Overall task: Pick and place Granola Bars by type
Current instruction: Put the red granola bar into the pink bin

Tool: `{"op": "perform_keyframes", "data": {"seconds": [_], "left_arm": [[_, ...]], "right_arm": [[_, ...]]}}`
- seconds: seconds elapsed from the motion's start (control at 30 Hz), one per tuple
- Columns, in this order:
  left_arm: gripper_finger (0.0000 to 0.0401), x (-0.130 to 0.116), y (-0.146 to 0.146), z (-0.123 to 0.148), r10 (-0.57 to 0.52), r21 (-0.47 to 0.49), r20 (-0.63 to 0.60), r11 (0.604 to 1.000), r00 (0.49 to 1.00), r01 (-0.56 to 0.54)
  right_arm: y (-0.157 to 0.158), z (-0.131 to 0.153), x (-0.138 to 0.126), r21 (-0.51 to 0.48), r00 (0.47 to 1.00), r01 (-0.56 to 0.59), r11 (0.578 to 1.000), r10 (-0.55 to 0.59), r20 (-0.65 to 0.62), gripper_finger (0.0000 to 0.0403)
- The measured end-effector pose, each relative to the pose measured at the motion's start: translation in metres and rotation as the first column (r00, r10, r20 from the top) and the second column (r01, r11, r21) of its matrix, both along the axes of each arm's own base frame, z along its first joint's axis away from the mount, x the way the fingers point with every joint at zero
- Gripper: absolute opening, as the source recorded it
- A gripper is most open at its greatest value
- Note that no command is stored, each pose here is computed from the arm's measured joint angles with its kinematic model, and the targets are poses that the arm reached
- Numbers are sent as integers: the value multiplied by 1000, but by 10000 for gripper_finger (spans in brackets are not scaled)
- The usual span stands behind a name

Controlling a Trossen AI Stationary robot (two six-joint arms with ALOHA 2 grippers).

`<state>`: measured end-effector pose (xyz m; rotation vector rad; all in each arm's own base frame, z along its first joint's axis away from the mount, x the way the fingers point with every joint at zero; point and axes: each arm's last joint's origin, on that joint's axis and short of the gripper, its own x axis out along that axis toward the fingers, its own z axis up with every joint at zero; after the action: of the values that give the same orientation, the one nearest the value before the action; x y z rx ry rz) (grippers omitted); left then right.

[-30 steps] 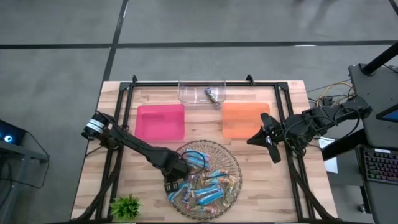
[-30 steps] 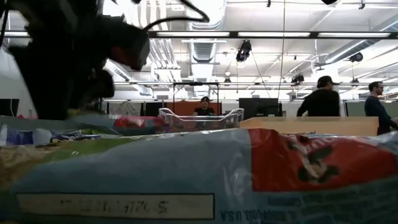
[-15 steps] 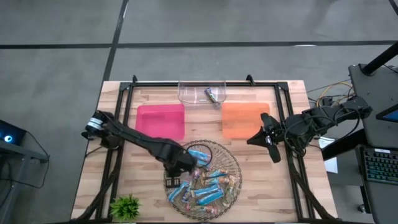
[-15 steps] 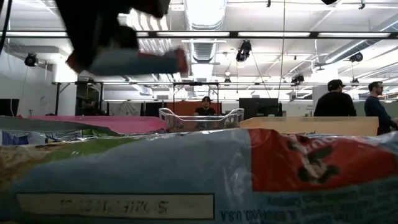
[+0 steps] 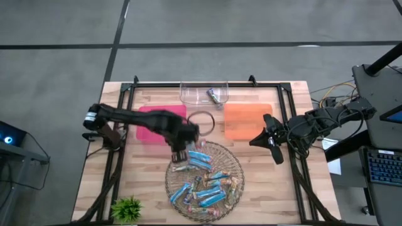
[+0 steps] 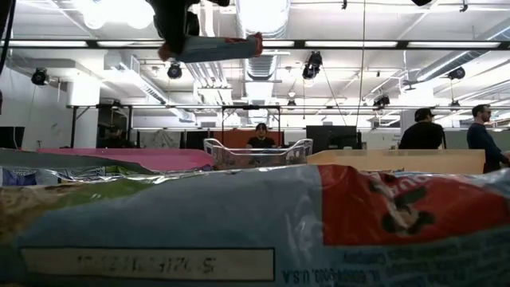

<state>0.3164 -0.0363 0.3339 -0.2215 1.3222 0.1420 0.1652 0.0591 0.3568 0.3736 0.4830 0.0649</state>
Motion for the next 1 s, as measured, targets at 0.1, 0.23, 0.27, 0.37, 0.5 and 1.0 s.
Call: {"op": "perform_keyframes", "data": {"seconds": [0.1,0.23,0.27,0.37,0.5,1.0], "left_arm": [[62,-12,24,9,77,36,5,996,997,-77],[62,-29,57,16,210,66,23,975,977,-212],[62,-35,64,18,241,65,29,968,970,-242],[62,-50,83,20,321,61,38,944,946,-323],[62,-70,102,19,430,48,57,900,901,-433],[62,-124,109,-48,912,-43,-78,401,403,-915]], "right_arm": [[0,0,0,0,1000,0,1000,0,0,8],[0,0,0,-3,1000,-1,1000,1,-1,8],[0,0,0,-5,1000,-2,1000,2,0,8],[0,0,0,-17,1000,-9,1000,9,2,8],[0,0,0,-18,1000,-9,1000,9,1,8],[0,0,0,-42,1000,-20,999,20,4,8]]}}
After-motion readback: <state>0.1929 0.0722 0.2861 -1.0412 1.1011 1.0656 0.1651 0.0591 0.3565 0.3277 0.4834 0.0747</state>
